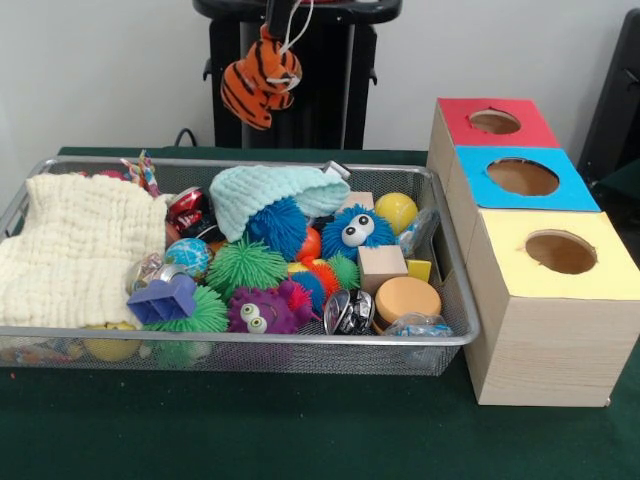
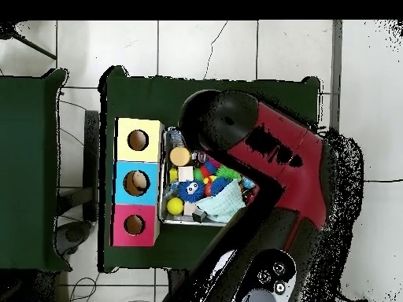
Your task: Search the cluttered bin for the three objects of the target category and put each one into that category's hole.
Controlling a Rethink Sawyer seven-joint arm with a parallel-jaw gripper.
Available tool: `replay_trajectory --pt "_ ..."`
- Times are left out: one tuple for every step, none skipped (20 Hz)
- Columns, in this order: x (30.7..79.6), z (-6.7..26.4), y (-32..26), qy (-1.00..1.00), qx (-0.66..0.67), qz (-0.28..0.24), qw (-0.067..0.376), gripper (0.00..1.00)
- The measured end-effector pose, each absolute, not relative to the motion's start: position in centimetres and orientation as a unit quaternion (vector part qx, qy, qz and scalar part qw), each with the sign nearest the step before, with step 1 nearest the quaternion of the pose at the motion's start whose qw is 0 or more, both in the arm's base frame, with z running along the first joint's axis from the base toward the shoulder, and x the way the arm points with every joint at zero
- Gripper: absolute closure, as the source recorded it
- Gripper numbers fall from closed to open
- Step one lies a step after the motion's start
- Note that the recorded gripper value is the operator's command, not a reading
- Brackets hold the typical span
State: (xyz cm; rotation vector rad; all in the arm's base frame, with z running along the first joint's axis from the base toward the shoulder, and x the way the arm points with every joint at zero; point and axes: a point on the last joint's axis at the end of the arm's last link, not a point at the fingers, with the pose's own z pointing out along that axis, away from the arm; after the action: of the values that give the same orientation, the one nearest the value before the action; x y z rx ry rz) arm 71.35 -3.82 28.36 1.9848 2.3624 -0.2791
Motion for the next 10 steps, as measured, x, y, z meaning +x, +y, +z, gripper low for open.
replay_trajectory --pt "71.3 28.1 -3.8 0.763 0.64 -0.089 0.023 1.0" --pt "71.2 28.0 -3.8 0.763 0.64 -0.088 0.024 1.0" --pt "71.2 27.8 -3.8 0.763 0.64 -0.087 0.024 1.0" --pt "71.0 27.4 -3.7 0.763 0.64 -0.085 0.026 1.0" --pt "70.8 27.1 -3.7 0.763 0.64 -0.085 0.028 1.0" --pt "70.7 26.9 -3.7 0.763 0.64 -0.085 0.029 1.0" --pt "70.6 26.7 -3.7 0.764 0.639 -0.086 0.03 1.0" --pt "70.4 26.4 -3.6 0.764 0.638 -0.087 0.032 1.0" --pt "70.1 26.1 -3.5 0.765 0.637 -0.089 0.034 1.0" --pt "69.6 25.5 -3.0 0.768 0.633 -0.093 0.038 1.0"
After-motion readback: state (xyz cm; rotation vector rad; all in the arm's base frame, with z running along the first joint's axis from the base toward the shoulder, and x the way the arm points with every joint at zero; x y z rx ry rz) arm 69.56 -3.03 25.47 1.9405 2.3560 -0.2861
